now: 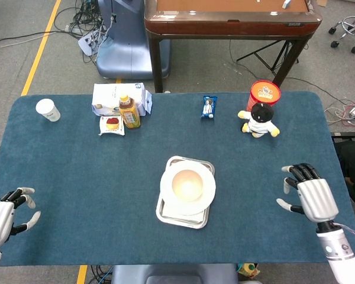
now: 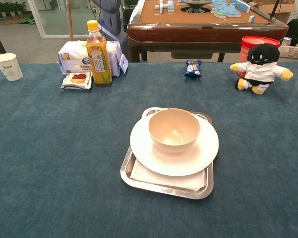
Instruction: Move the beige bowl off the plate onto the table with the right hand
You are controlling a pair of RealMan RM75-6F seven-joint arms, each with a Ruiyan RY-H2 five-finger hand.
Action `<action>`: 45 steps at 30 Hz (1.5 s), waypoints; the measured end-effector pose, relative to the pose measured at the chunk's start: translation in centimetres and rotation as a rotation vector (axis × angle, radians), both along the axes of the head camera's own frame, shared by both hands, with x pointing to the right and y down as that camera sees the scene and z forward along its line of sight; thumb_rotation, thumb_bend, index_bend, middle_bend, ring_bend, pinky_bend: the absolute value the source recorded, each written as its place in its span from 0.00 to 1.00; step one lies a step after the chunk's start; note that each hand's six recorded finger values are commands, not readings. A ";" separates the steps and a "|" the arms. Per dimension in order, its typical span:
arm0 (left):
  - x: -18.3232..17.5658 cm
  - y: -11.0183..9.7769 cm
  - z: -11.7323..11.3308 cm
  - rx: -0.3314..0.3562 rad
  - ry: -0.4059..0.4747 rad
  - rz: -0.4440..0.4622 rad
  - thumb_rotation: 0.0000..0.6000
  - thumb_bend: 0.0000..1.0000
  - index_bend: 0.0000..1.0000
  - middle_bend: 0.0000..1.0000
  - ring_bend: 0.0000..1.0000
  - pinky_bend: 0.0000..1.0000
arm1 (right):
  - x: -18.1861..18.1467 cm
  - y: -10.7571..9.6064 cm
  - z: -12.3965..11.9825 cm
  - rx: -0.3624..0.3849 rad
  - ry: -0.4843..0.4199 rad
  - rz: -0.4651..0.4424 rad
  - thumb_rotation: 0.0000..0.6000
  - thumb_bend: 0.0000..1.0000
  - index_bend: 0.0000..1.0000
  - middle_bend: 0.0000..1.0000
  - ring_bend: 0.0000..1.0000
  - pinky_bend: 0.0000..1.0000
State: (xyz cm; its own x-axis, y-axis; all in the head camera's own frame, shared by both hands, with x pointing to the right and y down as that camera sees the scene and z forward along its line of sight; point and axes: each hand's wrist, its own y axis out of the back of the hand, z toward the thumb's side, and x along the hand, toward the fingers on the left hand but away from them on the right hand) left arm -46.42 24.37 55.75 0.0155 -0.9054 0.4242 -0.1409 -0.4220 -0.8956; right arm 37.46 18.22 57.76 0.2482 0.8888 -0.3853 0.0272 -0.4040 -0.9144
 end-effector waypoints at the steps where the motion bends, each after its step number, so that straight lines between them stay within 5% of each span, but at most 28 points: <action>1: 0.0 0.0 0.0 0.000 0.000 0.001 1.00 0.26 0.57 0.34 0.34 0.52 | -0.7 -0.3 0.2 -0.013 0.007 -0.027 1.00 0.17 0.65 0.24 0.15 0.11; 17: -0.4 -0.1 0.0 -0.004 -0.007 -0.014 1.00 0.26 0.57 0.34 0.34 0.52 | -8.9 -3.4 3.5 -0.096 0.149 -0.314 1.00 0.03 0.58 0.06 0.00 0.04; 23: -0.6 -0.2 -0.2 0.000 -0.004 -0.023 1.00 0.26 0.57 0.34 0.34 0.52 | -11.9 -3.8 5.0 -0.121 0.176 -0.406 1.00 0.28 0.53 0.02 0.00 0.02; 45: -1.2 -0.4 -0.7 0.012 0.001 -0.043 1.00 0.26 0.57 0.34 0.34 0.52 | -19.5 -2.7 8.9 -0.134 0.175 -0.577 1.00 0.31 0.50 0.00 0.00 0.02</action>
